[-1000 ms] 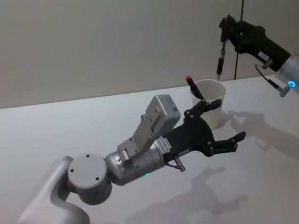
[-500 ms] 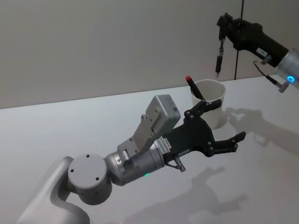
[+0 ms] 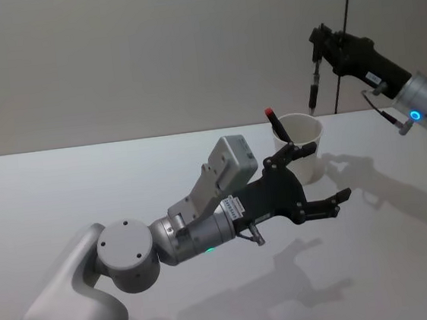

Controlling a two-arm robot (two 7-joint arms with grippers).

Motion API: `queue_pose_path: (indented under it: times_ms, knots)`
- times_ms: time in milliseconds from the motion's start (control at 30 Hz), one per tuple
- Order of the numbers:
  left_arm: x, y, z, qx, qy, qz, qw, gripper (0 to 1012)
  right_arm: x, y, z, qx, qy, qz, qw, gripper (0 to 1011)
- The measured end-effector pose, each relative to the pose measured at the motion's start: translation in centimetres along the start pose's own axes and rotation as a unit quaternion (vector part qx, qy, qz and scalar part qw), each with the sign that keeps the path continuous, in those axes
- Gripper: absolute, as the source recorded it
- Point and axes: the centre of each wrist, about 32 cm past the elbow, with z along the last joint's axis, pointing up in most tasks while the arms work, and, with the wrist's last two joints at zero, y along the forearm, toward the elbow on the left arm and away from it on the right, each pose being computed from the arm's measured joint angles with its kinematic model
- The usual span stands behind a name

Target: Place the pen into the pen holder.

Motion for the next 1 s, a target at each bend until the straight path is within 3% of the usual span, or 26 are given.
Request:
queue_pose_path:
  times_ms: [1000]
  knots:
    - [0.0,0.0,0.0,0.0,0.0,0.0,1.0,1000,-0.8,-0.5,-1.7,-0.009,0.006,-0.029,0.9995,149]
